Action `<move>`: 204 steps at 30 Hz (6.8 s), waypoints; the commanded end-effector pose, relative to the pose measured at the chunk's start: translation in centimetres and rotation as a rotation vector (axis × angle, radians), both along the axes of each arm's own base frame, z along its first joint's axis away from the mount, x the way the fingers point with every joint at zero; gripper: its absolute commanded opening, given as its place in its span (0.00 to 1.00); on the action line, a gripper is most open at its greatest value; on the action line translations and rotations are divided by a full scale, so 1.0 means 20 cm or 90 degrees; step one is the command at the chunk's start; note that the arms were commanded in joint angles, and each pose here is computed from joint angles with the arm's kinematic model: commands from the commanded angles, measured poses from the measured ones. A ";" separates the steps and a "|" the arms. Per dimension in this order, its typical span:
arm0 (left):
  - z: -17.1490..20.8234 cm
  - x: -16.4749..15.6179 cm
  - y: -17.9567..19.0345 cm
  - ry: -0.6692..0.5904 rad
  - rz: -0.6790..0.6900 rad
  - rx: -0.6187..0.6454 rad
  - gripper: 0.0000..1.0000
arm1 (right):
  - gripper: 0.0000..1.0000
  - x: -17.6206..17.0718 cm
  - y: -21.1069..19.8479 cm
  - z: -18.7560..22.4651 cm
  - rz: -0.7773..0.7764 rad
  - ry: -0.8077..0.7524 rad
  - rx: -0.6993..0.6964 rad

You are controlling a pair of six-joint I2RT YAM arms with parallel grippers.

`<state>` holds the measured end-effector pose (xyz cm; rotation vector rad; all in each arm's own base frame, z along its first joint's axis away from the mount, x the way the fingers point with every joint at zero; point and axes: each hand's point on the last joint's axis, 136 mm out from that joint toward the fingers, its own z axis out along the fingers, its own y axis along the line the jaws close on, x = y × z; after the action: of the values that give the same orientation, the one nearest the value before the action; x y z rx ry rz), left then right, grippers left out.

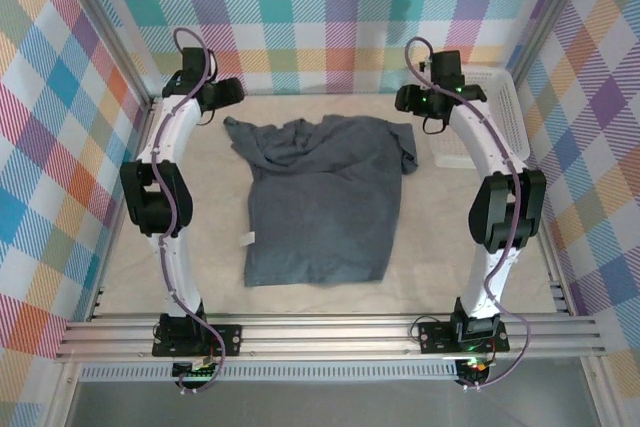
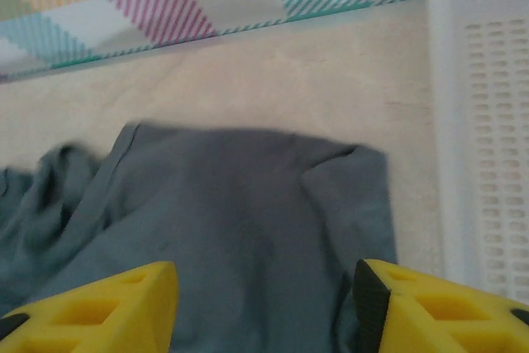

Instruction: Fold the inside-out t-shirt

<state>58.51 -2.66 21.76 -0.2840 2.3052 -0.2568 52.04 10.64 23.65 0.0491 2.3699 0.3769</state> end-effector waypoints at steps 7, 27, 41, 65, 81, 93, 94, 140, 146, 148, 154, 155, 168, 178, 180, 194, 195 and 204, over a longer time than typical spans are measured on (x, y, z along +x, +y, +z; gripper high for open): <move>0.91 -0.76 -0.57 -0.309 -0.262 -0.114 0.85 | 0.60 -0.79 0.18 0.10 0.034 0.088 0.188; 0.04 -1.84 -0.93 -0.207 -0.872 0.327 1.00 | 0.74 -1.93 0.41 -0.92 0.313 0.315 -0.297; -0.03 -1.81 -0.89 -0.240 -0.835 0.368 1.00 | 0.61 -1.72 0.45 -0.98 0.327 0.243 -0.513; -0.10 -1.82 -0.86 -0.236 -0.825 0.379 1.00 | 0.69 -1.78 0.27 -0.99 0.197 0.305 -0.618; -0.11 -1.82 -0.88 -0.243 -0.822 0.355 1.00 | 0.00 -1.77 0.42 -0.96 0.251 0.258 -0.509; -0.13 -1.83 -0.89 -0.247 -0.822 0.333 1.00 | 0.28 -1.97 0.38 -1.00 0.086 0.325 -0.212; -0.13 -1.83 -0.90 -0.247 -0.820 0.329 1.00 | 0.29 -1.98 0.37 -1.01 0.060 0.333 -0.170; -0.35 -1.81 -1.46 -0.192 -0.809 0.119 1.00 | 0.00 -1.54 0.60 -0.30 0.102 0.178 0.260; -0.48 -1.46 -1.39 -0.182 -0.591 0.248 0.98 | 0.00 -1.53 0.60 -0.22 0.121 0.158 0.250; -0.45 -1.41 -1.38 -0.182 -0.565 0.244 0.67 | 0.00 -1.53 0.59 -0.22 0.129 0.151 0.232; -0.25 -1.45 -1.42 -0.159 -0.601 0.112 0.00 | 0.40 -1.53 0.61 -0.23 0.236 0.067 0.163; -0.24 -1.46 -1.42 -0.134 -0.607 0.092 0.00 | 0.42 -1.53 0.64 -0.24 0.276 0.023 0.138; 0.01 -1.36 -1.42 -0.095 -0.528 -0.006 0.00 | 0.04 -1.25 1.11 -0.40 0.430 -0.529 -0.255; 0.34 -1.39 -1.48 -0.076 -0.548 -0.111 0.00 | 0.00 -0.81 1.08 -0.43 0.380 -0.577 -0.496; 0.44 -1.42 -1.52 -0.078 -0.569 -0.141 0.00 | 0.00 -0.71 0.99 -0.44 0.350 -0.511 -0.462; 0.93 -1.42 -1.57 -0.153 -0.586 -0.203 0.00 | 0.00 -0.60 1.01 -0.38 0.299 -0.224 0.009; 0.98 -1.42 -1.58 -0.165 -0.588 -0.221 0.00 | 0.00 -0.57 0.99 -0.34 0.275 -0.220 0.011; 1.40 -1.46 -1.78 -0.242 -0.661 -0.320 0.00 | 0.00 -0.62 1.14 -0.64 0.342 -0.065 0.045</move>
<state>31.41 -36.89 46.45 0.6336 1.8545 -1.1702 42.05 32.77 17.37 -0.5072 2.0117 0.6282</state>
